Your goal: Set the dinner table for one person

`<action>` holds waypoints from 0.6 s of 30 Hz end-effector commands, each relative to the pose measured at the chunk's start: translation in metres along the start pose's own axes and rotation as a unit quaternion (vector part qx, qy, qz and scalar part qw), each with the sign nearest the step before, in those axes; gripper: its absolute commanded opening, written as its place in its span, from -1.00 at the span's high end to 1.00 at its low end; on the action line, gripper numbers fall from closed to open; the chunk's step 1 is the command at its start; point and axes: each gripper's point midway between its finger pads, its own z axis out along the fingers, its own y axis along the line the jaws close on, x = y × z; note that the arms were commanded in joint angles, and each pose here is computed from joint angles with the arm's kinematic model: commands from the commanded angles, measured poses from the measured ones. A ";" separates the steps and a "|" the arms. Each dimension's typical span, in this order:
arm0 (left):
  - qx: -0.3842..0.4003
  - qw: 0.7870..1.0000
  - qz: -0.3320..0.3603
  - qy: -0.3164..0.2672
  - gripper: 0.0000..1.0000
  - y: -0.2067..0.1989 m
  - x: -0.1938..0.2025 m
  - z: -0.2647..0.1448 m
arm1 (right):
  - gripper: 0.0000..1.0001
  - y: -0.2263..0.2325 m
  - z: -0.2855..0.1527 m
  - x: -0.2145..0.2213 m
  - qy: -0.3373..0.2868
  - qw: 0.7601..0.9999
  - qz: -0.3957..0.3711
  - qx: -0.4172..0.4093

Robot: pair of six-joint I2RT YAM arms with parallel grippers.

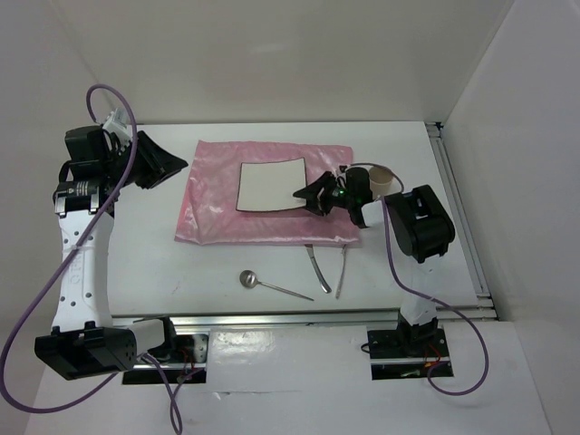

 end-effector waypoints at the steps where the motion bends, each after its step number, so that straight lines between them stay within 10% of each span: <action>1: 0.019 1.000 0.017 -0.013 0.06 -0.008 -0.007 -0.002 | -0.24 0.033 -0.007 -0.009 -0.007 0.998 -0.052 -0.019; 7: 0.025 0.999 0.020 -0.014 0.06 -0.011 -0.006 -0.005 | -1.00 0.030 0.001 -0.020 -0.034 0.991 -0.079 0.098; 18: 0.039 0.999 0.009 -0.009 0.06 -0.013 0.000 -0.005 | -1.00 0.062 -0.015 -0.015 -0.082 0.961 -0.163 0.208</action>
